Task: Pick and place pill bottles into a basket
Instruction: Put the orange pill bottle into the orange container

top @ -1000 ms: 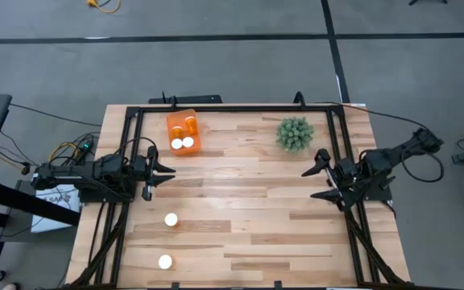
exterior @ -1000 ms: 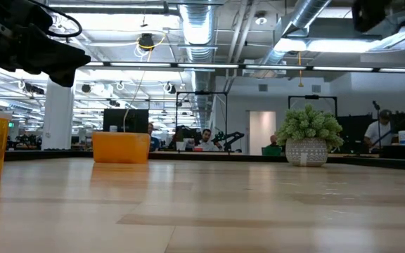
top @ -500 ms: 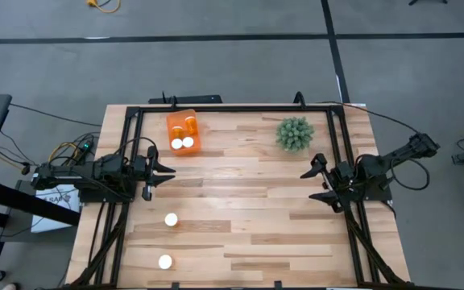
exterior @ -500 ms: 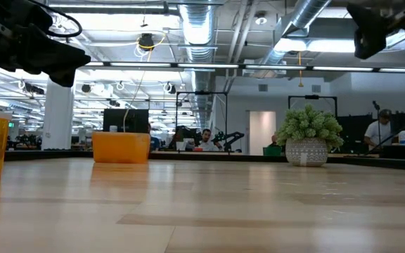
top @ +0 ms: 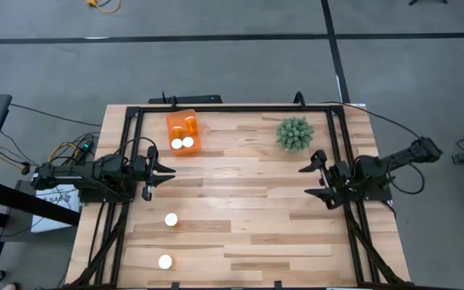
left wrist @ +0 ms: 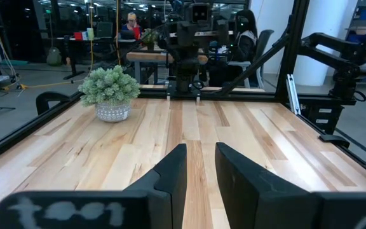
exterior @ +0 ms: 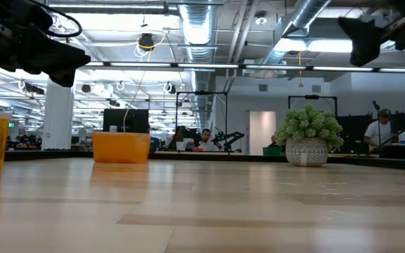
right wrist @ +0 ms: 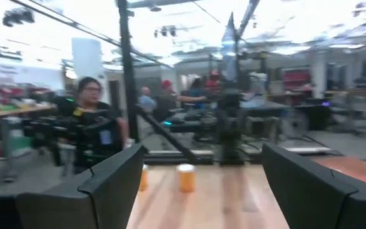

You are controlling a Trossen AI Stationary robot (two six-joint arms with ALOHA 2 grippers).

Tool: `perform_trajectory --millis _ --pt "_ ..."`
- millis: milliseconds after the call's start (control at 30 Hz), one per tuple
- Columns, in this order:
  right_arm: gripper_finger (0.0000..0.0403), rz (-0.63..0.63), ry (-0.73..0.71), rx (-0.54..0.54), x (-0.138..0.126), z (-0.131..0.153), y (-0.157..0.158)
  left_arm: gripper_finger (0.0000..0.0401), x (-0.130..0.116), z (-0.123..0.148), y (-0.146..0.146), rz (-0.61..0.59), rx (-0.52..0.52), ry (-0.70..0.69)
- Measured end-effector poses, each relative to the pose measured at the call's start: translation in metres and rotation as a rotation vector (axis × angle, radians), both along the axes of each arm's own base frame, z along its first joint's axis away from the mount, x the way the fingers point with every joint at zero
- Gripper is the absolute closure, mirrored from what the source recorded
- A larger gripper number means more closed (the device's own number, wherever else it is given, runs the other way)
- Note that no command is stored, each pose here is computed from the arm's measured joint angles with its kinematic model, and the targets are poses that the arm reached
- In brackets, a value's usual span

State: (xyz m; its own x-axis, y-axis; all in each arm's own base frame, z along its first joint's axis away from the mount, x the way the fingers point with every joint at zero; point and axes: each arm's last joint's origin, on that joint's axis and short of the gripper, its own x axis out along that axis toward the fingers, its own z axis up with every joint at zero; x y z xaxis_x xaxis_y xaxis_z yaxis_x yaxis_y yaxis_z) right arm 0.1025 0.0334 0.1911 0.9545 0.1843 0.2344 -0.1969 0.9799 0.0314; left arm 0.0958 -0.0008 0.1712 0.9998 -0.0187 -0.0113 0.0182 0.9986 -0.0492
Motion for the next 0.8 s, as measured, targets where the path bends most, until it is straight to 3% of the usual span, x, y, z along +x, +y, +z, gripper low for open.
perform_trajectory --millis 233,800 --pt "0.0092 -0.151 0.075 -0.026 0.006 -0.007 -0.017 0.0330 0.000 0.000 0.000 0.000 0.000 0.000" --pt "0.0092 -0.239 0.329 0.015 0.008 -0.032 -0.037 0.0330 0.000 0.000 0.000 0.000 0.000 0.000"
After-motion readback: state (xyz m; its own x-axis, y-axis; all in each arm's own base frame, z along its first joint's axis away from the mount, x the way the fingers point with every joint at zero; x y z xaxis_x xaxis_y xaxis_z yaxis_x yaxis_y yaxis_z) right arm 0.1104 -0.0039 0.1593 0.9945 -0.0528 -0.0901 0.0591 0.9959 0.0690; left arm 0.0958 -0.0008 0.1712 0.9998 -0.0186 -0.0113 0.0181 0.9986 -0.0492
